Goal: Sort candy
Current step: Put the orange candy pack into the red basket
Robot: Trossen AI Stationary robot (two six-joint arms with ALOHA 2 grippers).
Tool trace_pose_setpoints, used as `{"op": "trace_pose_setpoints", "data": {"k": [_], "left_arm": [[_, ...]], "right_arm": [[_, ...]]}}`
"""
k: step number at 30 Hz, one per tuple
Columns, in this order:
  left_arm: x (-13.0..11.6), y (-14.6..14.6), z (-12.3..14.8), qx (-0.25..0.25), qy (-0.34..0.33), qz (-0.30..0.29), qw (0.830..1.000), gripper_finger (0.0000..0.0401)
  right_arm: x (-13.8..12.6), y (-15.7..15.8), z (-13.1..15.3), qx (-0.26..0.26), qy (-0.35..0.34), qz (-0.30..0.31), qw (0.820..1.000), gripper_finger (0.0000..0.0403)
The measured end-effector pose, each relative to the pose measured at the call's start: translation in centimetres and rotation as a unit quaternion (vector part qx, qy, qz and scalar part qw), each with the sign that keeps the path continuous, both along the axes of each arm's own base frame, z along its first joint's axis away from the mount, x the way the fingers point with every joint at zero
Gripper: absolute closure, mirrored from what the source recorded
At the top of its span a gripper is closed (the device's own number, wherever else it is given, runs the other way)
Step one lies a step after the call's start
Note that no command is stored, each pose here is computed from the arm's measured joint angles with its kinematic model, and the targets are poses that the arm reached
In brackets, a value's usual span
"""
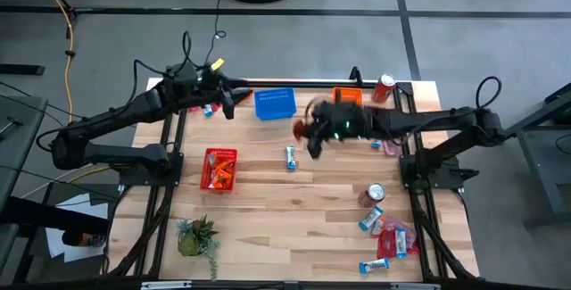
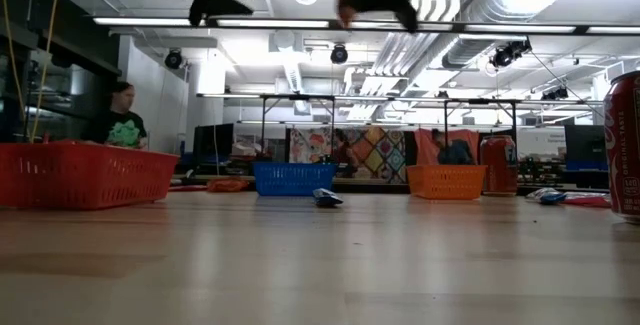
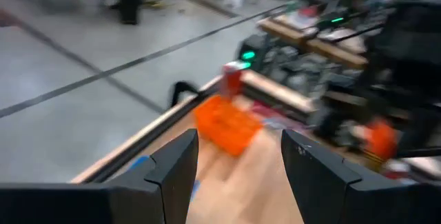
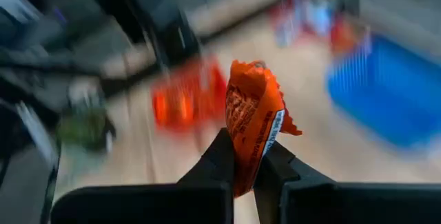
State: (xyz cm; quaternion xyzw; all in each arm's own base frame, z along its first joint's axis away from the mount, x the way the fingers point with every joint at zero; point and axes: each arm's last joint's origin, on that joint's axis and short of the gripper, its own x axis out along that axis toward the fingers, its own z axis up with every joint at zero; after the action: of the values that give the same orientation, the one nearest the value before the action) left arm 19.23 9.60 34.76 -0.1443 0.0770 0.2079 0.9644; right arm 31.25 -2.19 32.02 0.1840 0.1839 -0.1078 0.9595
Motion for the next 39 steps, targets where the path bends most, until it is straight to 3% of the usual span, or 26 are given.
{"op": "trace_pose_setpoints", "data": {"k": [3, 6, 13, 22, 33, 39], "left_arm": [[0.7, -0.8, 0.6, 0.004, -0.038, -0.058, 0.998, 0.0206], [1.8, -1.5, 1.0, 0.017, -0.068, -0.111, 0.991, 0.0206], [5.4, -2.3, -0.1, 0.04, -0.089, -0.158, 0.983, 0.0206], [6.9, -3.1, -1.0, 0.038, -0.082, -0.189, 0.978, 0.0206], [3.2, -4.3, 1.3, 0.071, -0.087, -0.201, 0.973, 0.0206], [3.9, -4.0, 1.1, 0.08, -0.091, -0.18, 0.976, 0.0206]], "right_arm": [[1.0, -2.0, 1.2, -0.053, -0.084, 0.022, 0.995, 0.039], [1.9, -2.7, 2.0, -0.097, -0.115, 0.05, 0.987, 0.039], [4.0, -2.3, 3.2, -0.181, -0.084, 0.115, 0.973, 0.039], [4.2, -2.4, 3.6, -0.206, -0.027, 0.142, 0.968, 0.0389], [4.2, -2.5, 4.5, -0.217, -0.035, 0.132, 0.967, 0.0389], [4.3, -2.5, 5.0, -0.22, -0.056, 0.13, 0.965, 0.0389]]}}
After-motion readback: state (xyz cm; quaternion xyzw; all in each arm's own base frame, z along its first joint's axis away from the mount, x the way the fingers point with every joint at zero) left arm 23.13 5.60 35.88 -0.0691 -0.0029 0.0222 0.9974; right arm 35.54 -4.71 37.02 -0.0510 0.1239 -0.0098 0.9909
